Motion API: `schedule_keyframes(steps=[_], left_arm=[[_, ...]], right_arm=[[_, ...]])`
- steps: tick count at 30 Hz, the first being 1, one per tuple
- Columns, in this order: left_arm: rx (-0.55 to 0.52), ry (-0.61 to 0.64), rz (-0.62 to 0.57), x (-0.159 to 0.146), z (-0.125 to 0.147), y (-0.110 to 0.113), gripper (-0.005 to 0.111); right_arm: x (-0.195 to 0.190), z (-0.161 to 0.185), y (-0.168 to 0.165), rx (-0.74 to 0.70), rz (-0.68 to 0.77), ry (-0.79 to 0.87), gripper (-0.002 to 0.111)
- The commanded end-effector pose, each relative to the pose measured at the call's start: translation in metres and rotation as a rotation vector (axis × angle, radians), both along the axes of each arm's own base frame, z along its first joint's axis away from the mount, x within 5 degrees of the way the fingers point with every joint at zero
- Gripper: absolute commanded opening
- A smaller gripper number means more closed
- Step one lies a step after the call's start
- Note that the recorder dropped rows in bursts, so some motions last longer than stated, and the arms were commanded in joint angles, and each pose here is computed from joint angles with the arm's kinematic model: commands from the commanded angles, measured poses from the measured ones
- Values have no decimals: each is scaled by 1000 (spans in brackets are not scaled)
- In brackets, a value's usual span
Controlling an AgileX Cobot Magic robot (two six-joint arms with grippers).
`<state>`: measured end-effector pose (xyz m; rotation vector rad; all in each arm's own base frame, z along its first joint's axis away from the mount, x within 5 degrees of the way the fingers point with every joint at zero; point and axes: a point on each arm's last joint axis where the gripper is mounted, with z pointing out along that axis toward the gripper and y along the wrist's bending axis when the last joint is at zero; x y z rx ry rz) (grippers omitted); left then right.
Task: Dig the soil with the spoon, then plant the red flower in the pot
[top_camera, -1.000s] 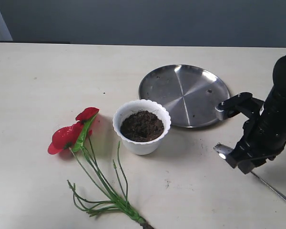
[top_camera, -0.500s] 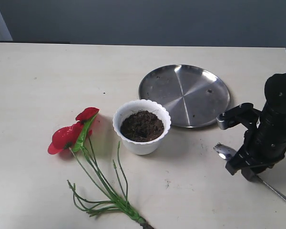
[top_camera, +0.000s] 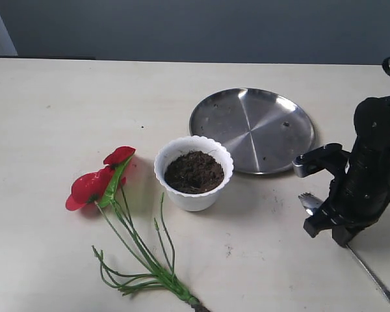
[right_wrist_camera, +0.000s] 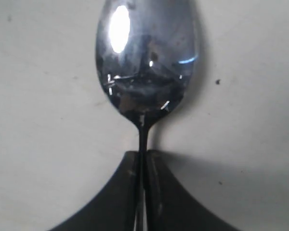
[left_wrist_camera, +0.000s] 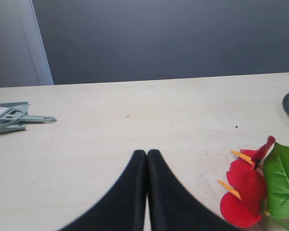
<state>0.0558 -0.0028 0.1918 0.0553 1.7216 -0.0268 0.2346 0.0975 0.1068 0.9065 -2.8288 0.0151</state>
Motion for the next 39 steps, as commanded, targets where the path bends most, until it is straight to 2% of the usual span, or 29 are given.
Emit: schedule_keyframes(steps=[1,6,11,20,27,31,34,39], left_arm=[[-4,-8,1,0,0,0,0],[-4,-8,1,0,0,0,0],[-4,-8,1,0,0,0,0],[-4,-8,1,0,0,0,0],[-4,-8,1,0,0,0,0],[-4,-8,1,0,0,0,0],[-4,-8,1,0,0,0,0],[-4,-8,1,0,0,0,0]], right_arm=[[-8,-5,-3,-35,-12,103,-1],[-4,27,6,30,-29,21,-1],[-6,65,20,58,57,-83,-1],[9,132,63,24,322,-344,-1],[17,177,105,-149,653,-638,-1],[18,174,129,-328,869,-728,-1],[13,150,164,-507,1134,-751,-1],[-2,110,202,-704,1362,-733,-1]])
